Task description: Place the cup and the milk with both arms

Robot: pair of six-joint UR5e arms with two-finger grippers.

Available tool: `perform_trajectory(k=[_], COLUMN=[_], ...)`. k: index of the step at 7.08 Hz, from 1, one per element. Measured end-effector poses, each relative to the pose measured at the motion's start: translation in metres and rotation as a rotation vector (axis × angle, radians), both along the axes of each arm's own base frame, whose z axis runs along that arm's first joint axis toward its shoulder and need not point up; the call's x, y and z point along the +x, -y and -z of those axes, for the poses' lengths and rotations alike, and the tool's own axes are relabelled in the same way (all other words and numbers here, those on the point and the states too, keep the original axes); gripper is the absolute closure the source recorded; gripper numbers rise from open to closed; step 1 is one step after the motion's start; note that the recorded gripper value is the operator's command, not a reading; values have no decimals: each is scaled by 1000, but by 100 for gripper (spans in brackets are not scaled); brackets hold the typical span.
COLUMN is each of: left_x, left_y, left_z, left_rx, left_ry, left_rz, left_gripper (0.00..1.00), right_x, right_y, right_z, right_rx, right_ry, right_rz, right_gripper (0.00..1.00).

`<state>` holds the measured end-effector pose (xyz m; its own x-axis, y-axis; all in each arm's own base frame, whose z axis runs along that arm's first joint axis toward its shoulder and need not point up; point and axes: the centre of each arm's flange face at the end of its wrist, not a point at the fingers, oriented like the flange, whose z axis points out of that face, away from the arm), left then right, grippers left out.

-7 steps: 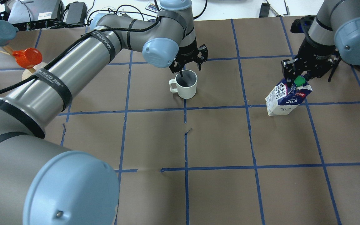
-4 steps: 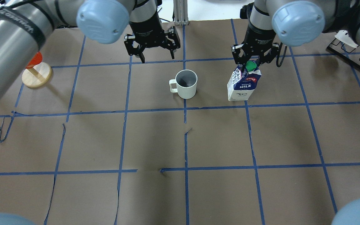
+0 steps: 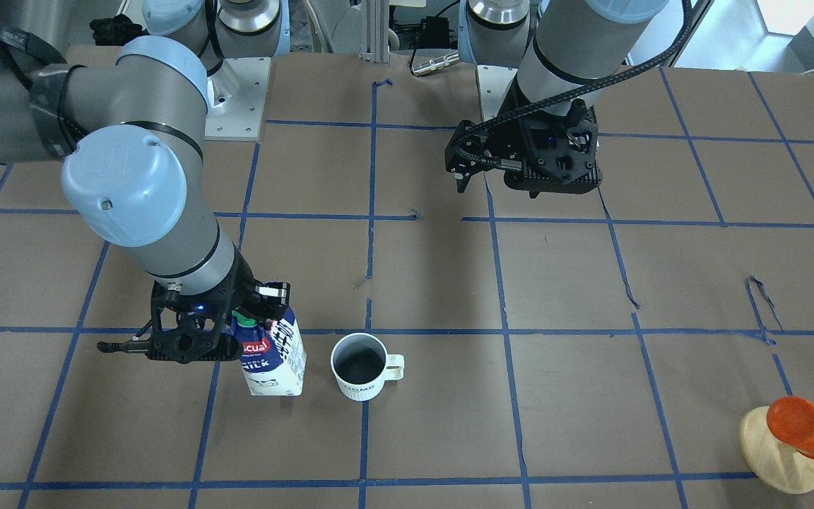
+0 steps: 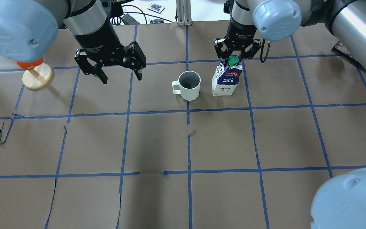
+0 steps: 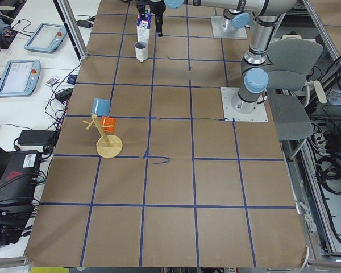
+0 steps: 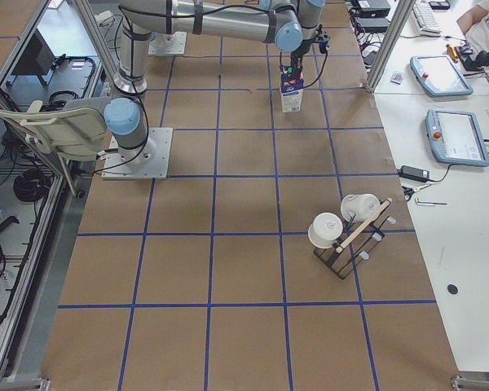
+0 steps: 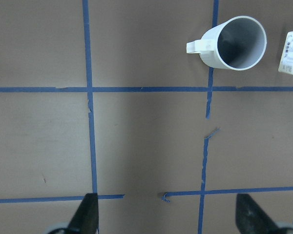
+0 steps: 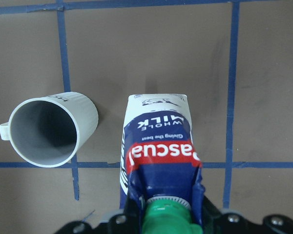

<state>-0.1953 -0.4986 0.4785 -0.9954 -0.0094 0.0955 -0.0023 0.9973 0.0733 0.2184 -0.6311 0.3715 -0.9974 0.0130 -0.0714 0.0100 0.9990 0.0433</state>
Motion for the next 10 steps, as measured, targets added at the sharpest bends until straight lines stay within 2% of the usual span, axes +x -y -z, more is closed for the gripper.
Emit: perform_trajectory(k=[3, 7, 10], left_x=[15, 37, 38], left_y=[-14, 3, 4], left_z=[-7, -16, -20], left_rx=[-47, -69, -76], left_ry=[-1, 53, 56], left_rz=[24, 29, 25], left_gripper=[0, 0, 0], right_x=[10, 14, 18], right_y=[21, 25, 28], right_z=[13, 22, 19], right_rx=[0, 12, 7], right_ry=[-1, 1, 4], right_rz=[6, 20, 33], right_gripper=[76, 72, 71])
